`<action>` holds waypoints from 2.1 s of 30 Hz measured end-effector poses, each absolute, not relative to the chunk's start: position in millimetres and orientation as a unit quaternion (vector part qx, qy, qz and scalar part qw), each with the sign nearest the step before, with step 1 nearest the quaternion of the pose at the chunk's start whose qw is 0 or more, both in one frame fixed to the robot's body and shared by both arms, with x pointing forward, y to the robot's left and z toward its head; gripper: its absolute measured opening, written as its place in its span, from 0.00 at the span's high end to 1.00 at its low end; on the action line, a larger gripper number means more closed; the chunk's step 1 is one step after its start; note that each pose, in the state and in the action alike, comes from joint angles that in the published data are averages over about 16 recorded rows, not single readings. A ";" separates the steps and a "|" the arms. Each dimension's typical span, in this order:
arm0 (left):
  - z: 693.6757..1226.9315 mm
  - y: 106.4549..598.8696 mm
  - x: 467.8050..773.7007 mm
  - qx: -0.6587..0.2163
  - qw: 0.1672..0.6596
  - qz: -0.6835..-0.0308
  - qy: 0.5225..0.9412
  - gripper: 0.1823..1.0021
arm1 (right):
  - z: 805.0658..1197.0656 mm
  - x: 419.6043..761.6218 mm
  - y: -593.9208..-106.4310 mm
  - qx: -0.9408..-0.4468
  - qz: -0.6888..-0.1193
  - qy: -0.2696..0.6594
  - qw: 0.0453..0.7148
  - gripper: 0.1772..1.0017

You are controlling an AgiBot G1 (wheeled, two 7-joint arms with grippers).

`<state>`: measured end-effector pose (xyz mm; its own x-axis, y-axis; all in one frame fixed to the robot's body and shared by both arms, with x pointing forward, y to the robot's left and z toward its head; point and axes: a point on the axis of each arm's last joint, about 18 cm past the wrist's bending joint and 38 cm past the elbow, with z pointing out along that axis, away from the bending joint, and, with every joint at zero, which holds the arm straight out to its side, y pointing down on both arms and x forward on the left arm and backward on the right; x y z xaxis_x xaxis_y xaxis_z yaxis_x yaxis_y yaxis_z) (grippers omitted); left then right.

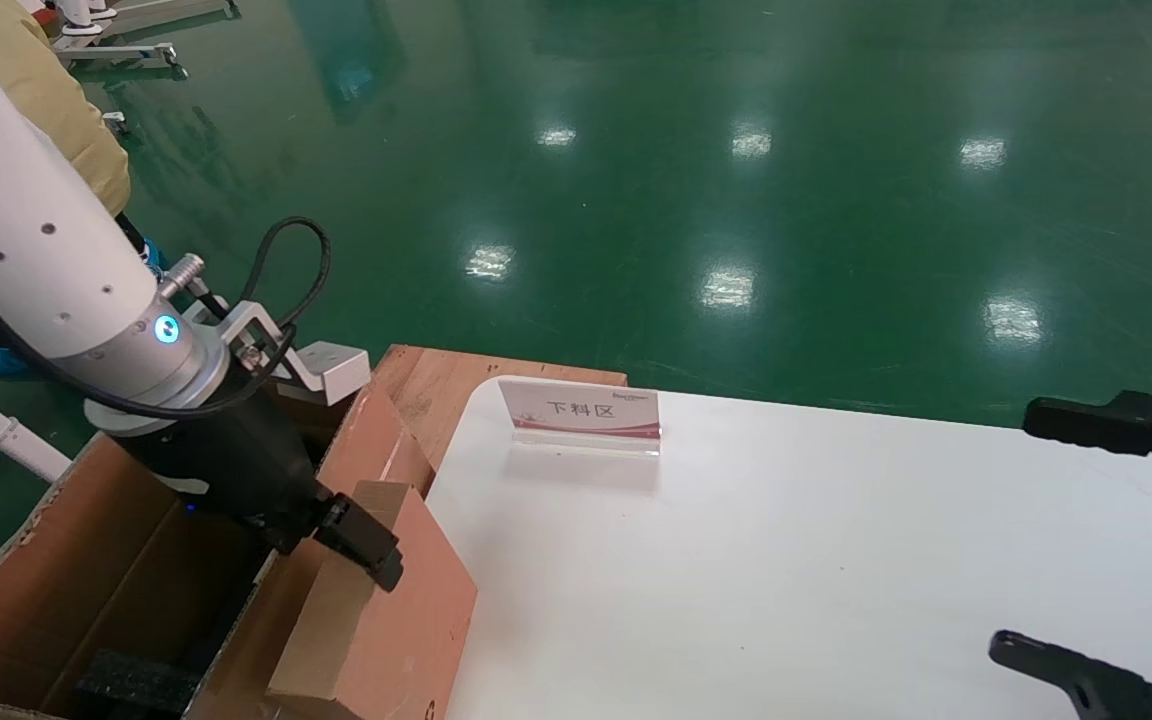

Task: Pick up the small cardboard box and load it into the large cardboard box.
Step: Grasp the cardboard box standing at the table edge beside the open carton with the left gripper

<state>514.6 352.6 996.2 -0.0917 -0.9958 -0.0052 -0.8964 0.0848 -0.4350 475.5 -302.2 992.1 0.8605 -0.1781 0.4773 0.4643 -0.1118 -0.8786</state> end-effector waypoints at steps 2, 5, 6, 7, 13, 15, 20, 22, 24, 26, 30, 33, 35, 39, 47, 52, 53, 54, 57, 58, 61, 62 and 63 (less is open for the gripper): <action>994.1 354.2 516.7 -0.656 0.155 -0.164 0.720 0.00 | 992.1 475.5 -302.2 -0.705 -0.244 -0.102 0.659 0.00; 991.0 356.1 519.1 -0.656 0.158 -0.166 0.719 0.00 | 992.1 475.5 -302.2 -0.705 -0.244 -0.102 0.659 0.00; 990.0 356.7 519.7 -0.656 0.158 -0.166 0.719 0.00 | 992.1 475.5 -302.2 -0.705 -0.244 -0.102 0.659 0.00; 989.0 357.3 520.0 -0.656 0.158 -0.166 0.719 0.00 | 992.1 475.5 -302.2 -0.705 -0.244 -0.102 0.659 0.00; 983.4 359.9 520.5 -0.656 0.155 -0.164 0.720 0.00 | 992.1 475.5 -302.2 -0.705 -0.244 -0.102 0.659 0.00; 982.0 360.4 520.3 -0.657 0.153 -0.164 0.720 0.00 | 992.1 475.5 -302.2 -0.705 -0.244 -0.102 0.659 0.00; 979.0 361.4 519.4 -0.657 0.148 -0.164 0.721 0.00 | 992.1 475.5 -302.3 -0.705 -0.244 -0.102 0.659 0.00; 978.0 361.7 519.2 -0.657 0.146 -0.164 0.721 0.00 | 992.1 475.5 -302.3 -0.705 -0.244 -0.101 0.659 0.00; 977.3 361.9 519.1 -0.657 0.145 -0.165 0.721 0.00 | 992.1 475.5 -302.3 -0.705 -0.244 -0.101 0.659 0.00; 976.8 362.0 518.9 -0.657 0.143 -0.166 0.721 0.00 | 992.1 475.5 -302.3 -0.705 -0.244 -0.101 0.659 0.00; 976.1 362.2 518.8 -0.657 0.142 -0.168 0.721 0.00 | 992.1 475.5 -302.3 -0.705 -0.244 -0.101 0.659 0.00; 975.8 362.2 518.8 -0.657 0.141 -0.168 0.721 0.00 | 992.2 475.5 -302.3 -0.704 -0.244 -0.101 0.659 0.00; 975.9 362.1 518.8 -0.657 0.141 -0.168 0.721 0.00 | 992.2 475.5 -302.3 -0.704 -0.244 -0.101 0.659 0.00; 976.3 361.9 519.0 -0.657 0.142 -0.168 0.721 0.00 | 992.2 475.5 -302.3 -0.704 -0.244 -0.101 0.659 0.00; 976.9 361.6 519.1 -0.656 0.143 -0.167 0.722 0.04 | 992.2 475.5 -302.3 -0.704 -0.244 -0.101 0.659 0.03; 977.1 361.6 519.1 -0.656 0.144 -0.167 0.722 0.09 | 992.2 475.5 -302.3 -0.704 -0.244 -0.101 0.659 0.08; 977.2 361.5 519.1 -0.656 0.144 -0.167 0.722 0.10 | 992.2 475.5 -302.3 -0.704 -0.244 -0.101 0.659 0.09; 977.2 361.5 519.1 -0.656 0.144 -0.167 0.722 0.12 | 992.2 475.5 -302.3 -0.704 -0.244 -0.101 0.659 0.10; 977.3 361.5 519.1 -0.656 0.144 -0.167 0.722 0.16 | 992.2 475.5 -302.3 -0.704 -0.244 -0.101 0.659 0.15; 977.3 361.5 519.1 -0.656 0.144 -0.167 0.722 0.18 | 992.2 475.5 -302.3 -0.704 -0.244 -0.101 0.659 0.17; 977.4 361.5 519.1 -0.656 0.144 -0.166 0.722 0.26 | 992.2 475.5 -302.3 -0.704 -0.244 -0.101 0.659 0.23; 977.4 361.5 519.1 -0.656 0.144 -0.166 0.722 0.28 | 992.2 475.5 -302.3 -0.704 -0.244 -0.101 0.659 0.26; 977.4 361.5 519.1 -0.656 0.144 -0.166 0.722 0.30 | 992.2 475.5 -302.3 -0.704 -0.244 -0.101 0.659 0.28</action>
<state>519.1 361.5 977.4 -0.0972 -0.9952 0.0102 -0.8993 0.0834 -0.4293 475.5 -302.3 992.2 0.8605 -0.1786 0.4771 0.4641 -0.1116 -0.8788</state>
